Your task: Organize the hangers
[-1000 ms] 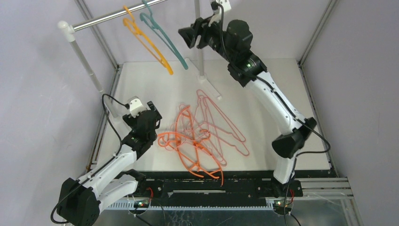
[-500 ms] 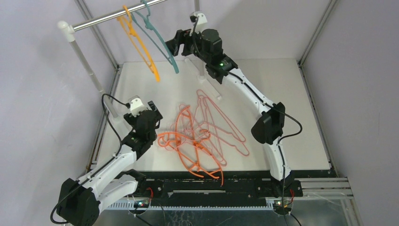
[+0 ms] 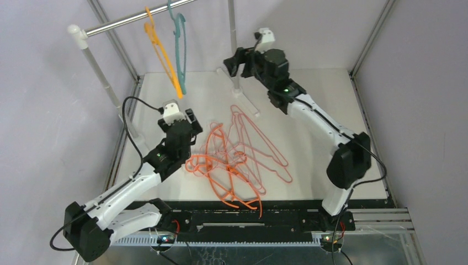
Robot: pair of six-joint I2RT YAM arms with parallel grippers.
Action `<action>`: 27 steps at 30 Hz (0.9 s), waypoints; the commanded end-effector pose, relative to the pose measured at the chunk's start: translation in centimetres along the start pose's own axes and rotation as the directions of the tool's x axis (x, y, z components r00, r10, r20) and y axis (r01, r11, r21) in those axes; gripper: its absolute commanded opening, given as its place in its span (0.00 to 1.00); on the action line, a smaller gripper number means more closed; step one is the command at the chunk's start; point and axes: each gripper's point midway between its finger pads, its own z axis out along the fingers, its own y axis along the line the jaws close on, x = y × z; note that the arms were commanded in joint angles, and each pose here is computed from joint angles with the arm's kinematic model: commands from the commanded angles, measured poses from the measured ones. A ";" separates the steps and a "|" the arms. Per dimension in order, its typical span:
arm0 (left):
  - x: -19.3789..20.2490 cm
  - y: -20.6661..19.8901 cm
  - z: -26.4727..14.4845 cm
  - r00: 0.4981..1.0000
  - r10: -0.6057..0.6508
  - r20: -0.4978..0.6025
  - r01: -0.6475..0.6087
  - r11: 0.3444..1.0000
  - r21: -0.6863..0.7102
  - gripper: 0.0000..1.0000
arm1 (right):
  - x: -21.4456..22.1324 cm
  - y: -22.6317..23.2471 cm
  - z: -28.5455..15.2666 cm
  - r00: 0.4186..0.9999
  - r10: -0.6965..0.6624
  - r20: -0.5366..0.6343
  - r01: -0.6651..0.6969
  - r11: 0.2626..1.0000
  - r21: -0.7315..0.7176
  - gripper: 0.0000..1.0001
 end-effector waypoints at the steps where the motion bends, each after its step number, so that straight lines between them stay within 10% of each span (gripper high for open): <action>1: -5.8 -5.1 -3.4 0.998 -0.026 0.057 0.018 0.991 0.131 0.75 | -6.5 -0.9 -4.3 0.983 -0.016 0.181 0.012 1.000 0.023 0.87; 15: -12.0 -17.2 -6.8 0.990 0.067 0.124 -0.107 0.931 0.349 0.77 | -6.1 -5.1 -8.7 0.981 -0.009 0.194 -0.012 0.994 0.106 0.88; 27: -20.9 -20.3 0.2 0.949 0.062 0.310 -0.155 0.947 0.283 0.54 | -5.3 -7.1 -11.0 0.983 0.013 0.183 -0.040 0.989 0.141 0.88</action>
